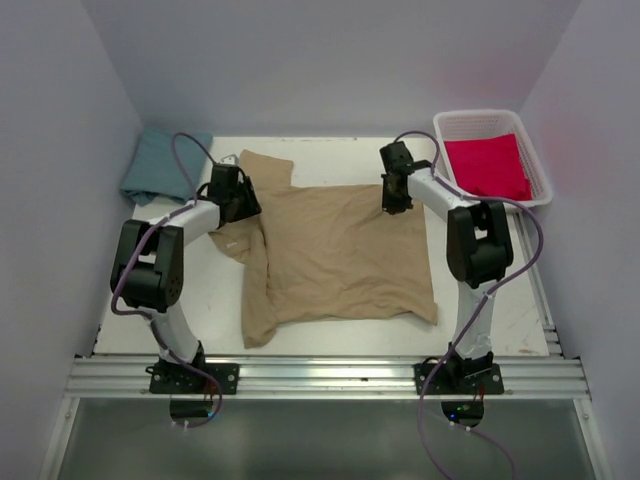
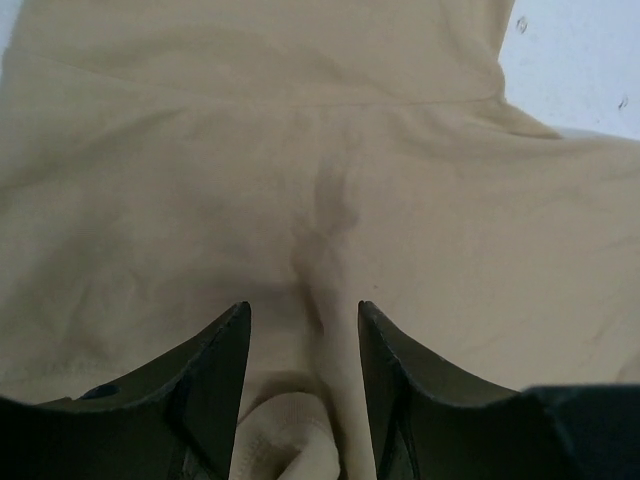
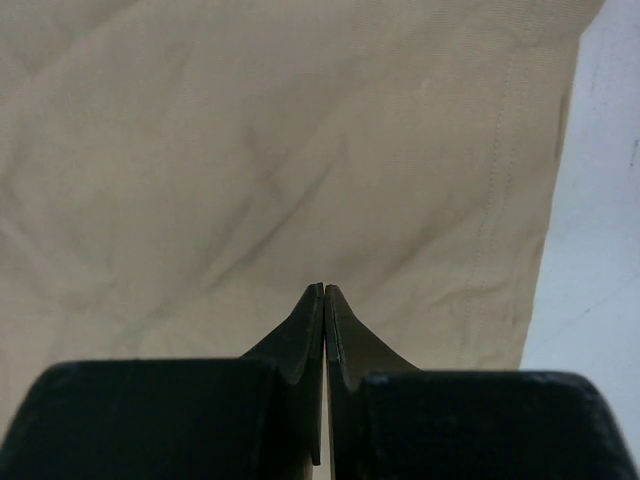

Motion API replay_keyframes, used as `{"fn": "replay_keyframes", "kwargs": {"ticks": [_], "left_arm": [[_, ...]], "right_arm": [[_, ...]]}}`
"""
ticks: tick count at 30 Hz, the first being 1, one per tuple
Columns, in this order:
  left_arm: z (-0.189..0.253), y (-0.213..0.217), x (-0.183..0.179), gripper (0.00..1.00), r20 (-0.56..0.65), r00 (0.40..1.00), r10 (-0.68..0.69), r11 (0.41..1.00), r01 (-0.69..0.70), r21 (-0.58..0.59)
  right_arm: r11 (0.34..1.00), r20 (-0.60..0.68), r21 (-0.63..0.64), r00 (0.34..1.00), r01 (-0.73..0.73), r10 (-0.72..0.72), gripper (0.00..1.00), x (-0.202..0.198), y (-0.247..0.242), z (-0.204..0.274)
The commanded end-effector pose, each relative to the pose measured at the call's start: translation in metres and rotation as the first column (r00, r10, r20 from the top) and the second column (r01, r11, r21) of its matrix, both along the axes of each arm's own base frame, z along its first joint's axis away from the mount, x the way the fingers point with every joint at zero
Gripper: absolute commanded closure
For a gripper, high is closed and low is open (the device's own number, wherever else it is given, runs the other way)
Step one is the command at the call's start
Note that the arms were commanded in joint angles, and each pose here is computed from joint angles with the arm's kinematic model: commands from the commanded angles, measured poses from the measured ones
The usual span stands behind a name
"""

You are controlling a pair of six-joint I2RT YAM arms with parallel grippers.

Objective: Fold and stack the t-shirts
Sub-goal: Flatten out the tshirt

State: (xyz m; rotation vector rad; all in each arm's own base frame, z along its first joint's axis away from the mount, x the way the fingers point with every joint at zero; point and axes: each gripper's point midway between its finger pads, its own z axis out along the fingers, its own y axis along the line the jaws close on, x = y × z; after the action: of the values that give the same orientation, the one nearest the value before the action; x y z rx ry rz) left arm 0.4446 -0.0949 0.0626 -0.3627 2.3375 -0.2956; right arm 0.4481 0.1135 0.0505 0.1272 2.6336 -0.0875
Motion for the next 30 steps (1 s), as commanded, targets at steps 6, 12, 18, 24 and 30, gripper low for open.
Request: {"fn": "replay_keyframes", "kwargs": {"ticks": [6, 12, 18, 24, 30], "left_arm": [[0.003, -0.024, 0.038, 0.50, 0.042, 0.997, -0.059, 0.990, 0.064, -0.126], [-0.033, -0.033, 0.045, 0.50, -0.046, 0.995, -0.090, 0.982, 0.081, -0.169], [-0.059, -0.035, 0.054, 0.92, -0.100, 0.990, -0.095, 0.971, 0.070, -0.231], [-0.068, -0.034, 0.078, 1.00, -0.118, 0.989, -0.088, 0.968, 0.057, -0.242], [-0.054, -0.052, 0.118, 1.00, -0.008, 0.990, -0.144, 0.932, 0.133, -0.336]], "right_arm": [[1.000, -0.013, 0.007, 0.999, 0.030, -0.030, 1.00, 0.018, -0.006, -0.005], [0.992, -0.084, -0.021, 0.988, 0.127, -0.128, 1.00, 0.026, -0.034, -0.027], [0.986, -0.129, -0.017, 0.978, 0.165, -0.165, 1.00, 0.033, -0.051, -0.052], [0.980, -0.143, -0.009, 0.970, 0.198, -0.198, 1.00, 0.051, -0.067, -0.063], [0.974, -0.114, -0.040, 0.967, 0.224, -0.228, 1.00, 0.080, -0.086, -0.062]]}}
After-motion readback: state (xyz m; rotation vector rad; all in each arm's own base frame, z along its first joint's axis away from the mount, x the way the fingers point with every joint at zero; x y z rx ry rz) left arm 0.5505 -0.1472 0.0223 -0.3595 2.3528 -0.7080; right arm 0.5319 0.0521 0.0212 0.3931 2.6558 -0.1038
